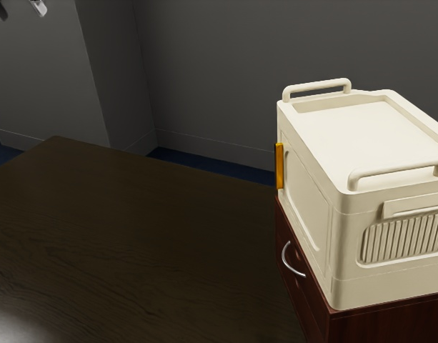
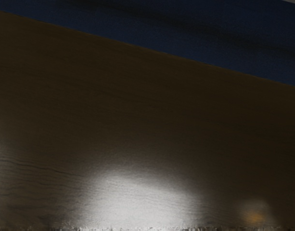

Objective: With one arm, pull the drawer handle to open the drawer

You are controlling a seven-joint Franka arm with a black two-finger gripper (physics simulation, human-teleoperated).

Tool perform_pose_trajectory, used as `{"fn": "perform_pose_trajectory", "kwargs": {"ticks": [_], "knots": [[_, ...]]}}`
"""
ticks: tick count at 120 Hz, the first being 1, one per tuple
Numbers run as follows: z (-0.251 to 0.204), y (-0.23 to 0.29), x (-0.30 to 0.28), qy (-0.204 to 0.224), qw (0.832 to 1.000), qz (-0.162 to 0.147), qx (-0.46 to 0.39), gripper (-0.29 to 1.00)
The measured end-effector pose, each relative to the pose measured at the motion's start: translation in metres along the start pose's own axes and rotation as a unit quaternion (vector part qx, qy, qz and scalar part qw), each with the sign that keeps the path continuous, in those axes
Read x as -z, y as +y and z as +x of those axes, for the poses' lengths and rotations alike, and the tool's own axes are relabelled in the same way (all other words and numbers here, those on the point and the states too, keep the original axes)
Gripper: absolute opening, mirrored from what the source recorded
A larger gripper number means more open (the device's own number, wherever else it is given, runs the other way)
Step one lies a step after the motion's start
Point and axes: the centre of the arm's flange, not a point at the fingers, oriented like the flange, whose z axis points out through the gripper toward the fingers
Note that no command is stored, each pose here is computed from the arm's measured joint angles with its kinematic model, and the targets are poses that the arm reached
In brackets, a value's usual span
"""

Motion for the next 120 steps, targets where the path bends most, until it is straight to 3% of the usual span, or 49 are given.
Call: {"fn": "perform_pose_trajectory", "kwargs": {"ticks": [12,24,34,47,66,88,120], "knots": [[-0.014,0.004,-0.031,-0.045,0.999,-0.004,-0.007,0.70],[-0.070,0.026,-0.097,-0.094,0.995,-0.010,-0.038,0.70],[-0.127,0.059,-0.124,-0.093,0.993,-0.007,-0.075,0.70],[-0.171,0.067,-0.169,-0.098,0.993,-0.011,-0.061,0.70],[-0.182,0.079,-0.224,-0.103,0.993,-0.061,0.020,0.70],[-0.194,0.107,-0.288,-0.124,0.971,-0.143,0.143,0.70],[-0.197,0.190,-0.357,-0.155,0.946,-0.172,0.226,0.70]]}}
